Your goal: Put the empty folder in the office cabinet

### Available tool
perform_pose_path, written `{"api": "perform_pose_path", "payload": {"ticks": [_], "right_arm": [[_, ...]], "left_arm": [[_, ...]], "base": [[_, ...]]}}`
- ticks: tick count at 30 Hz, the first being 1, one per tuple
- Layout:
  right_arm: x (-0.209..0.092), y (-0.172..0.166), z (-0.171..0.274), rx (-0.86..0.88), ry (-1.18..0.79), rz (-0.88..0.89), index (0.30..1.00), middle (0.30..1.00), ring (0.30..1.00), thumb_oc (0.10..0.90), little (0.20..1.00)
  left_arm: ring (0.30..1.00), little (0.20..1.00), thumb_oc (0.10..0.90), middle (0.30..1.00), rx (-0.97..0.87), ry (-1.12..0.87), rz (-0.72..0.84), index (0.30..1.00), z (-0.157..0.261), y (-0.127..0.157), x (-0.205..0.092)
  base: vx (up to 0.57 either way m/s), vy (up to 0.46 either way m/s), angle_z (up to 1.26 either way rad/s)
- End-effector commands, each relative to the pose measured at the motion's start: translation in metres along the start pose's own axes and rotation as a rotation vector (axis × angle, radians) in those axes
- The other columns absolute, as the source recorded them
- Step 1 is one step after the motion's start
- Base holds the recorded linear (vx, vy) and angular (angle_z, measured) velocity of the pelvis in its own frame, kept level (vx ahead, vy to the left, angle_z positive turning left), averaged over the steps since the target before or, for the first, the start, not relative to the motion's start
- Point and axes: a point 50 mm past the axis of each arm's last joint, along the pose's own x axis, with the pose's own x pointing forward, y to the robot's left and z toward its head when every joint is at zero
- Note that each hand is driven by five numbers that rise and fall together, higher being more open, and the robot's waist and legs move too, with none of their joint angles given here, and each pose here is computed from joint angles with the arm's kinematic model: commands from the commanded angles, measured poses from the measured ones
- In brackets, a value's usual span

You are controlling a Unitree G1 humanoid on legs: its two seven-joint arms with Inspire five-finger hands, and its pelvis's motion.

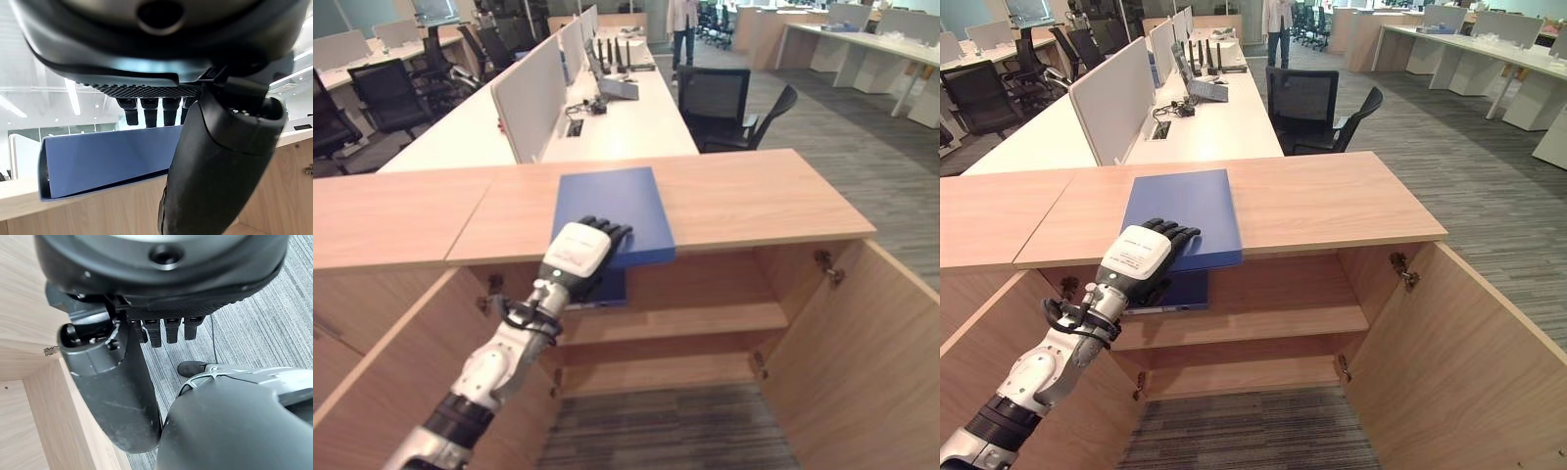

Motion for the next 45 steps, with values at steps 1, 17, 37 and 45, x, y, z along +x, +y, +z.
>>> {"api": "perform_pose_path", "payload": {"ticks": [1,17,37,45], "right_arm": [[0.001,0.001,0.005,-0.048,-0.003,-0.013,0.900,0.900,0.900,0.800,0.900],[0.000,0.000,0.001,-0.050,0.004,-0.018,0.900,0.900,0.900,0.800,0.900],[-0.001,0.007,-0.009,-0.032,0.022,0.073,0.900,0.900,0.900,0.800,0.900],[0.000,0.013,0.000,-0.033,-0.005,0.108,0.900,0.900,0.900,0.800,0.900]], "left_arm": [[0.589,0.589,0.593,0.589,0.132,0.051,0.175,0.589,-0.019,0.045,0.030],[0.300,0.300,0.400,0.300,0.137,0.177,0.148,0.300,-0.040,0.027,0.018],[0.300,0.300,0.400,0.300,-1.652,-0.223,0.056,0.300,0.028,0.045,-0.064],[0.300,0.300,0.400,0.300,-1.851,-0.141,0.010,0.300,0.028,0.028,-0.078]], "base": [[0.00,0.000,0.00],[0.00,-0.002,-0.03],[-0.01,0.008,0.04],[0.00,0.000,0.00]]}}
